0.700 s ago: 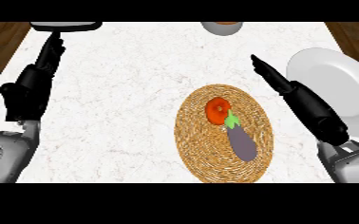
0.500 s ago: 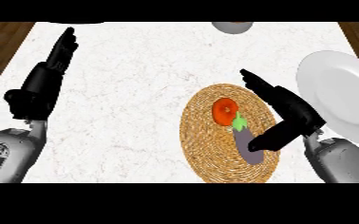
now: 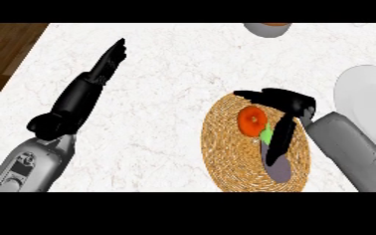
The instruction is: Pick the squash from the placemat and place it in the plate
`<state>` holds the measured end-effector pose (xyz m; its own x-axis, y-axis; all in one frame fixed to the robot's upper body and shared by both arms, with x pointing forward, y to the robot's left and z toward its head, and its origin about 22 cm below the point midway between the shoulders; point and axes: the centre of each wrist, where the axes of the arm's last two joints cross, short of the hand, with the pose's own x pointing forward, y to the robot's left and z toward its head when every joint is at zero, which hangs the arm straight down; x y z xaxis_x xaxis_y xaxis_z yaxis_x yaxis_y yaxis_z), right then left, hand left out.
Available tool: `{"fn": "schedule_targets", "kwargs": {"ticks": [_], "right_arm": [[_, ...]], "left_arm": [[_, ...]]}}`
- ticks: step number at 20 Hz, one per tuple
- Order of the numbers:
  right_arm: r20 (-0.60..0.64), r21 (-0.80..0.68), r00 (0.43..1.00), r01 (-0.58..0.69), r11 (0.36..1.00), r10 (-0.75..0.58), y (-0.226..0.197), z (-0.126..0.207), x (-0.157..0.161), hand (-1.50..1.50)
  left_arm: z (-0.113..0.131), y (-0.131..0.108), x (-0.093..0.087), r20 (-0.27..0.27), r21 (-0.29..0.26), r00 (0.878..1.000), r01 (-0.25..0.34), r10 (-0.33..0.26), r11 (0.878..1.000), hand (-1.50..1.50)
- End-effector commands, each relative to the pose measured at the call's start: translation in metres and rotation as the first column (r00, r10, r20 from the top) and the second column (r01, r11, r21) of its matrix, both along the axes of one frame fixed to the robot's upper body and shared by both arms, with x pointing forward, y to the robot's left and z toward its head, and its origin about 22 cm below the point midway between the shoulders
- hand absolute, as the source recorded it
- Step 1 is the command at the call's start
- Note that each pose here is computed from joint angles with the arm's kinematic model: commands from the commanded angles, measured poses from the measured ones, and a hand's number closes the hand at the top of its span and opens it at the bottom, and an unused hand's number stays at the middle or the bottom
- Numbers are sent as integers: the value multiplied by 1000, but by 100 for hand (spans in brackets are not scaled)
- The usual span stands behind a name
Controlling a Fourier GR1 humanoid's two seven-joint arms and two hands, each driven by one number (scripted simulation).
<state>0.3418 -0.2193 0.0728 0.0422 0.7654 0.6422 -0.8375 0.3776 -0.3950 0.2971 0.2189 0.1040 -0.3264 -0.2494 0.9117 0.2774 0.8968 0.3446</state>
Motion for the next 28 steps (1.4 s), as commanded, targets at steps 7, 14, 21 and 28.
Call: {"fn": "schedule_targets", "kwargs": {"ticks": [7,14,21,28], "right_arm": [[-13,-269,966,-253,929,259,89,47,72,-150],[-309,-324,919,-343,882,244,121,48,99,-150],[-386,-453,892,-406,793,236,129,66,114,-150],[-393,-474,911,-318,821,126,112,69,126,-150]], "left_arm": [[-13,32,-3,-44,-35,999,-14,13,999,0],[-27,20,-6,-37,-20,999,-11,10,1000,0],[-30,26,-9,-61,-28,998,-18,16,999,0],[-20,22,-5,-35,-25,999,-13,12,1000,0]]}}
